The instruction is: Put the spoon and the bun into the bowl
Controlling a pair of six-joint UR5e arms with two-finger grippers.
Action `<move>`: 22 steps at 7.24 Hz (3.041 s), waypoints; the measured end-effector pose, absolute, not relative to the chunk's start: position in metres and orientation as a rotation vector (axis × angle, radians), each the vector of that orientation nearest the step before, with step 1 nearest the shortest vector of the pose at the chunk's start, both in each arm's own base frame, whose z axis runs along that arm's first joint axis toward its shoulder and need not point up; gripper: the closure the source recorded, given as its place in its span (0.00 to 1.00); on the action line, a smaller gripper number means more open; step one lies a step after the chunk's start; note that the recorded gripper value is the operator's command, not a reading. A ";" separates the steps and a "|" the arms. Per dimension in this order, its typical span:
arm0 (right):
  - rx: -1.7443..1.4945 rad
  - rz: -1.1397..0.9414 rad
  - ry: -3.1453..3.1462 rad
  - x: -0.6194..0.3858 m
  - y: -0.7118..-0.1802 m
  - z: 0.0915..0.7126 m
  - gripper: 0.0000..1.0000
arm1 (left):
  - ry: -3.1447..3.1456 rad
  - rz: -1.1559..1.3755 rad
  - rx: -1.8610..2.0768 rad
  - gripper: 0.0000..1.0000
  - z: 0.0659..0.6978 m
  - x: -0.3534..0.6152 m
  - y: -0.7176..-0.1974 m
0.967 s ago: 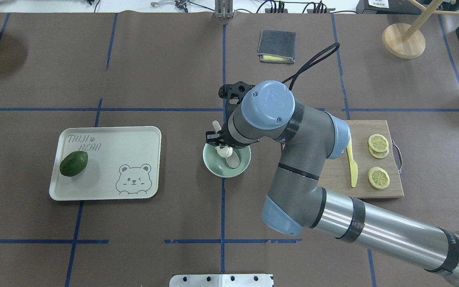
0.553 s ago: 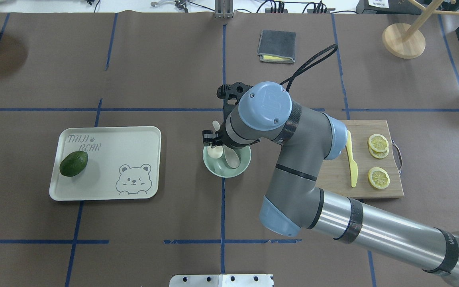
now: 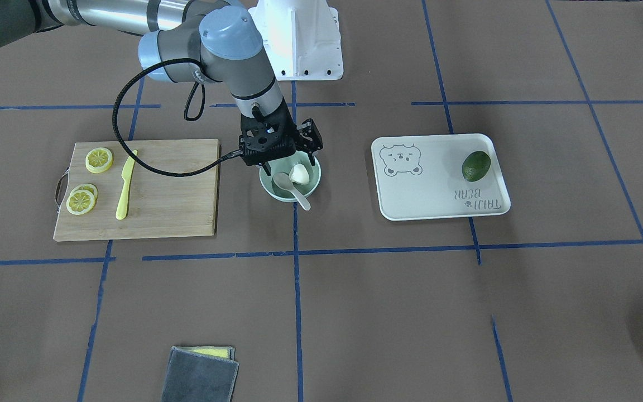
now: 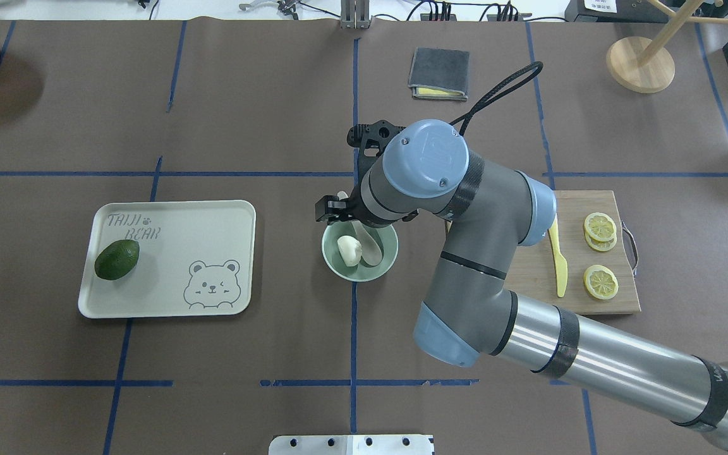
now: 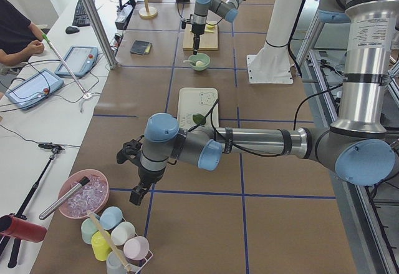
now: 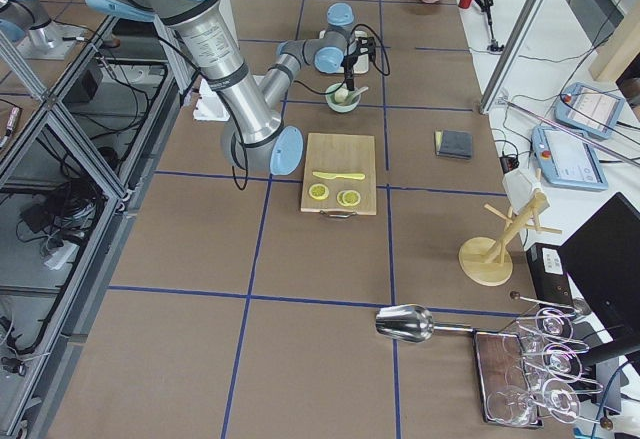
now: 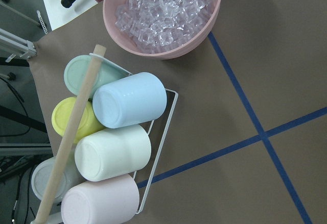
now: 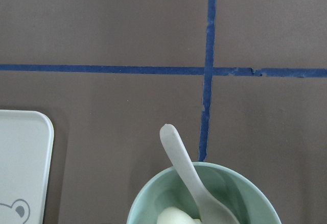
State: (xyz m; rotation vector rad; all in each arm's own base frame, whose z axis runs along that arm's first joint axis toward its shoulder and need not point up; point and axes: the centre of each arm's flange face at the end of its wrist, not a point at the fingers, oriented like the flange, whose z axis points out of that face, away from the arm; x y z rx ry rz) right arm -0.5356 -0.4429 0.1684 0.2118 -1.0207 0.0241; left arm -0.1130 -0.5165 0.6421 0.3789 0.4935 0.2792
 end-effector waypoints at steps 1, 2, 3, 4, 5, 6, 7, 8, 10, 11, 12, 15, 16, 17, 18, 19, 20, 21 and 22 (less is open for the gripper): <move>0.208 0.033 -1.023 -0.514 -0.450 0.175 0.00 | 0.503 0.263 0.343 0.00 0.659 -0.119 -0.512; 0.194 0.047 -1.026 -0.484 -0.463 0.188 0.00 | 0.538 0.236 0.286 0.00 0.674 -0.119 -0.506; 0.185 0.053 -1.024 -0.450 -0.481 0.204 0.00 | 0.606 0.186 0.235 0.00 0.680 -0.115 -0.502; 0.187 0.038 -1.014 -0.413 -0.498 0.226 0.00 | 0.680 0.109 0.199 0.00 0.678 -0.110 -0.500; 0.192 0.016 -0.999 -0.376 -0.513 0.250 0.00 | 0.729 0.029 0.173 0.00 0.669 -0.106 -0.501; 0.196 -0.009 -0.982 -0.340 -0.526 0.274 0.00 | 0.751 -0.024 0.161 0.00 0.658 -0.102 -0.503; 0.198 -0.039 -0.961 -0.305 -0.535 0.298 0.00 | 0.762 -0.049 0.155 0.00 0.648 -0.094 -0.507; 0.204 -0.072 -0.935 -0.274 -0.541 0.324 0.00 | 0.767 -0.055 0.148 0.00 0.636 -0.078 -0.511; 0.225 -0.130 -0.868 -0.200 -0.551 0.387 0.00 | 0.771 -0.056 0.137 0.00 0.620 -0.053 -0.515; 0.223 -0.153 -0.835 -0.162 -0.555 0.414 0.00 | 0.771 -0.054 0.135 0.00 0.619 -0.049 -0.515; 0.209 -0.180 -0.794 -0.125 -0.558 0.436 0.00 | 0.772 -0.053 0.136 0.00 0.618 -0.048 -0.515; 0.140 -0.215 -0.757 -0.016 -0.547 0.524 0.00 | 0.775 -0.050 0.135 0.00 0.620 -0.047 -0.512; 0.118 -0.208 -0.781 0.012 -0.542 0.558 0.00 | 0.775 -0.046 0.134 0.00 0.623 -0.047 -0.509; 0.101 -0.202 -0.798 0.033 -0.535 0.586 0.00 | 0.775 -0.039 0.132 0.00 0.626 -0.047 -0.506; 0.089 -0.189 -0.806 0.046 -0.529 0.604 0.00 | 0.775 -0.034 0.131 0.00 0.628 -0.047 -0.504; 0.067 -0.167 -0.809 0.055 -0.520 0.620 0.00 | 0.774 -0.032 0.128 0.00 0.631 -0.047 -0.503; 0.037 -0.140 -0.811 0.062 -0.510 0.640 0.00 | 0.774 -0.033 0.124 0.00 0.633 -0.047 -0.502; 0.018 -0.119 -0.812 0.066 -0.502 0.652 0.00 | 0.774 -0.035 0.122 0.00 0.634 -0.047 -0.502; 0.010 -0.100 -0.814 0.071 -0.497 0.657 0.00 | 0.774 -0.035 0.121 0.00 0.634 -0.047 -0.501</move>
